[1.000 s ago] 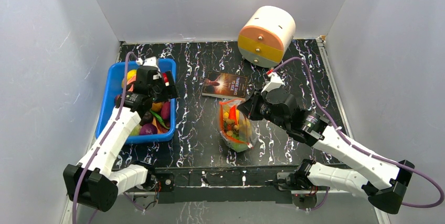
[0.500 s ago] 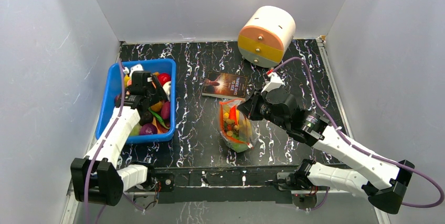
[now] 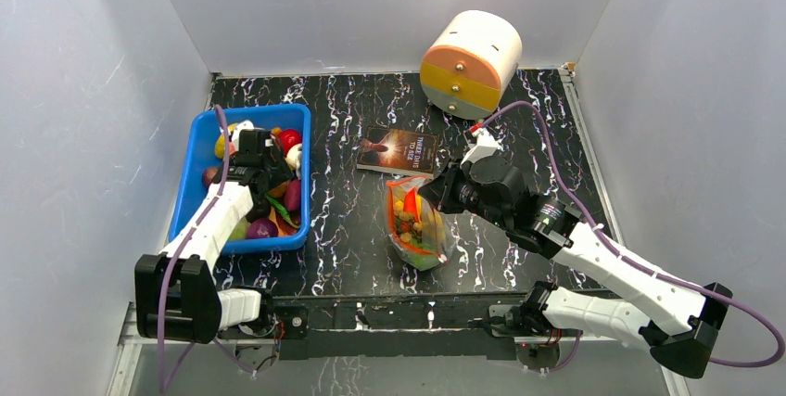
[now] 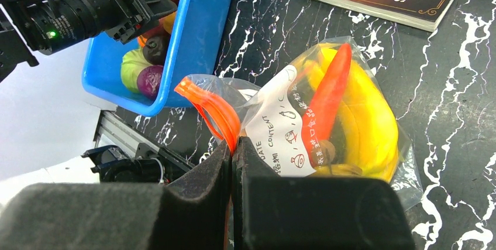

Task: Place the food in the zip-top bag and seal the zipper
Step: Pick up the fake vegetable from the bin.

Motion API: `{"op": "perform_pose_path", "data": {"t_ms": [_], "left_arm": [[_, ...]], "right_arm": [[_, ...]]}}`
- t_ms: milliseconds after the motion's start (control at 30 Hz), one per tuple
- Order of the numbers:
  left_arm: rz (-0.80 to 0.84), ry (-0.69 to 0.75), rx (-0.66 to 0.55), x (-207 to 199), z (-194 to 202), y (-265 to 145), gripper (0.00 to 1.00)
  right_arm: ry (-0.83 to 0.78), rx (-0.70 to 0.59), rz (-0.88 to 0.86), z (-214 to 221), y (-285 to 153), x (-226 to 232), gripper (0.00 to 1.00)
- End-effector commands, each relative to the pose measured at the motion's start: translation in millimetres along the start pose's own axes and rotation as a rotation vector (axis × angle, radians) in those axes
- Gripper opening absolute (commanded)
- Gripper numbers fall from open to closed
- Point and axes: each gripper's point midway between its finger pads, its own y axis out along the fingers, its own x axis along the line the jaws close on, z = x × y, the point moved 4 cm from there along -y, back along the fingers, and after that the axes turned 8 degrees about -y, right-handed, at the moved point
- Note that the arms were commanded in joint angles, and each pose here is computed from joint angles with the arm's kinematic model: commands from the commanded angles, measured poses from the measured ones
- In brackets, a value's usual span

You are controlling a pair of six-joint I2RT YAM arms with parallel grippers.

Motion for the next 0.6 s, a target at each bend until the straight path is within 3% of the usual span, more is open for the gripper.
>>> {"op": "perform_pose_path", "data": {"t_ms": [0, 567], "left_arm": [[-0.033, -0.007, -0.012, 7, 3, 6, 0.61], [-0.05, -0.023, 0.036, 10, 17, 19, 0.49]], "right_arm": [[0.019, -0.119, -0.074, -26, -10, 15, 0.0], [0.022, -0.109, -0.081, -22, -6, 15, 0.0]]}}
